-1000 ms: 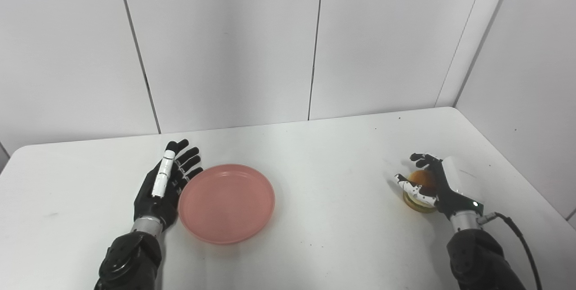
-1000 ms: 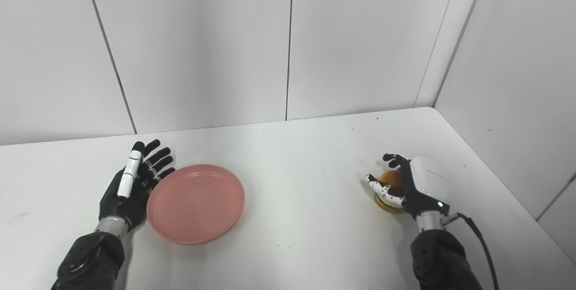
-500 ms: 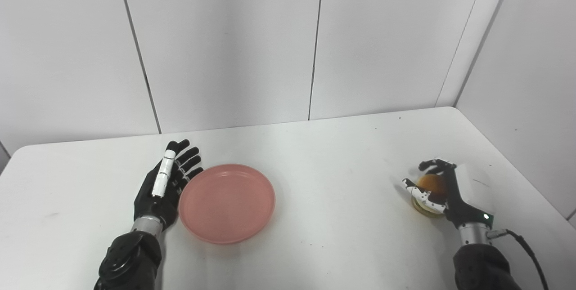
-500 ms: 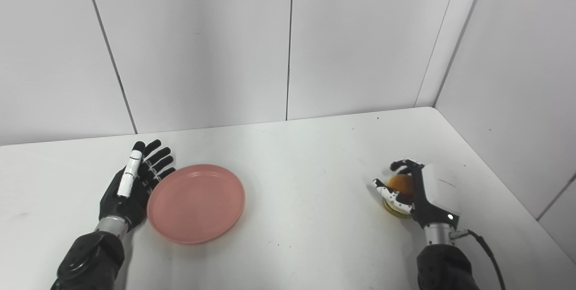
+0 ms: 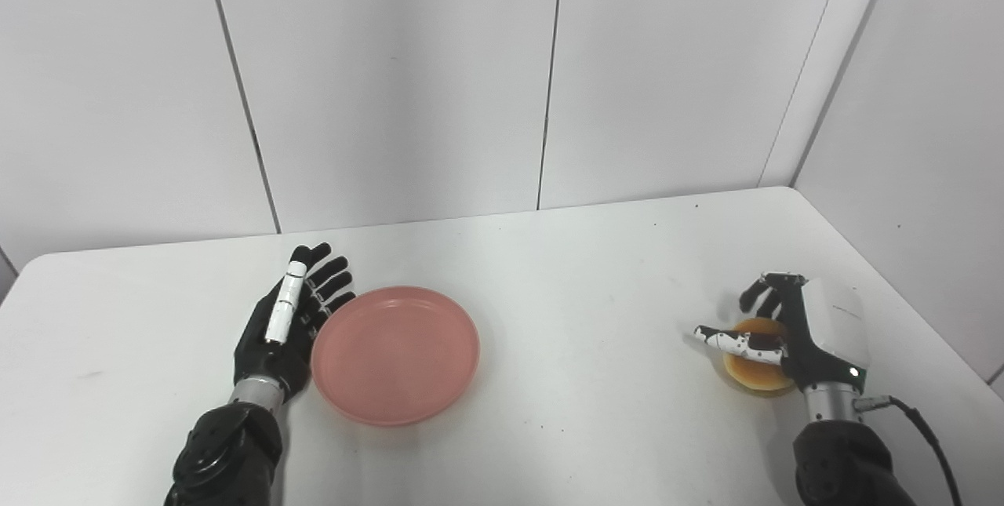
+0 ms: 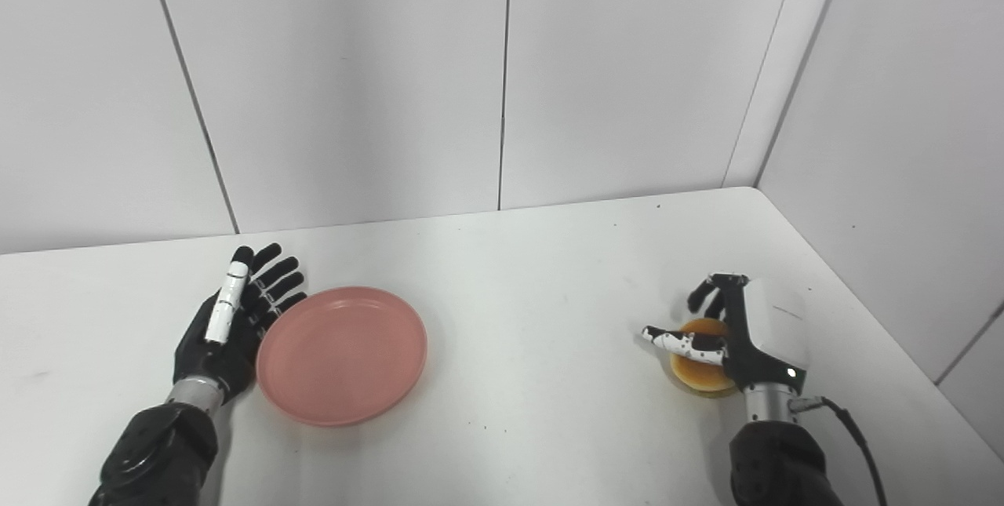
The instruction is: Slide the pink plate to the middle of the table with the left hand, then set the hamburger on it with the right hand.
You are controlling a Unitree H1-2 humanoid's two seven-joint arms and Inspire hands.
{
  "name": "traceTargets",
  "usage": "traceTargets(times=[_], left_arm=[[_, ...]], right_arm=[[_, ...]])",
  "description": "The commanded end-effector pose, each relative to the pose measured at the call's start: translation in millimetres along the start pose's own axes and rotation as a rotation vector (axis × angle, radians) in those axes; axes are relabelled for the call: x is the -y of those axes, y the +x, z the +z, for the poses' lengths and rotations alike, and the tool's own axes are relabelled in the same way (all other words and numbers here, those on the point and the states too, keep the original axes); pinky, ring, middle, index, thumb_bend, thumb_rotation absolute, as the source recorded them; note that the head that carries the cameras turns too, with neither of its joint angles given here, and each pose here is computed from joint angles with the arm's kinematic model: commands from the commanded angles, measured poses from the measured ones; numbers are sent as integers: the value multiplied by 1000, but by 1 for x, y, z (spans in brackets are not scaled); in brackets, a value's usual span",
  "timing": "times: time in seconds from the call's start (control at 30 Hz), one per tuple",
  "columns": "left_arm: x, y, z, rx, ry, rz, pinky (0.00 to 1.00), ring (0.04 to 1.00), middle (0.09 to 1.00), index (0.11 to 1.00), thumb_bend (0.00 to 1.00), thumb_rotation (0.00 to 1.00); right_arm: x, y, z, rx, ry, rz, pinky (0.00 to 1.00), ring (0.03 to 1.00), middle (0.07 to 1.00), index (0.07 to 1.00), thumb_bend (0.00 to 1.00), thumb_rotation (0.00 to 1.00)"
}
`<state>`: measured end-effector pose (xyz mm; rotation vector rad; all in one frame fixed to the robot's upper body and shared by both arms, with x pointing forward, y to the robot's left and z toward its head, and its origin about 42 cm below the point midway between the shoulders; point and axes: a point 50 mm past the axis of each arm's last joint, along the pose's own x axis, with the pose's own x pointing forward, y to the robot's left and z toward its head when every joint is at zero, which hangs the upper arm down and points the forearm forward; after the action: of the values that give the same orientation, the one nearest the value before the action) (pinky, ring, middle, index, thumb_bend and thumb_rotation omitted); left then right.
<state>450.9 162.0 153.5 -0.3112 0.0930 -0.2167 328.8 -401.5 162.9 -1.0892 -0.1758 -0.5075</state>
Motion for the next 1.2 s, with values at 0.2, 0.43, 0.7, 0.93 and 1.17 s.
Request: traceTargets(times=[0.2, 0.43, 0.7, 0.93, 1.17], left_arm=[[3, 2, -8, -39, -3, 12, 750, 813, 783, 777, 703, 680], [5, 2, -9, -38, -7, 12, 749, 802, 775, 776, 689, 687], [8, 2, -10, -37, -8, 9, 752, 804, 765, 771, 689, 684], [14, 2, -13, -50, -7, 8, 750, 800, 765, 780, 711, 697], [20, 4, -16, -50, -2, 1, 754, 793, 749, 767, 685, 698]], right_arm=[[14, 21, 31, 160, 42, -70, 124, 164, 220, 217, 569, 409], [26, 32, 80, 278, 116, -92, 61, 95, 139, 158, 573, 358], [47, 36, 149, 411, 210, -90, 67, 106, 160, 178, 545, 254], [42, 37, 185, 494, 296, -79, 81, 120, 178, 199, 546, 246], [23, 37, 206, 525, 330, -52, 70, 103, 154, 168, 560, 232]])
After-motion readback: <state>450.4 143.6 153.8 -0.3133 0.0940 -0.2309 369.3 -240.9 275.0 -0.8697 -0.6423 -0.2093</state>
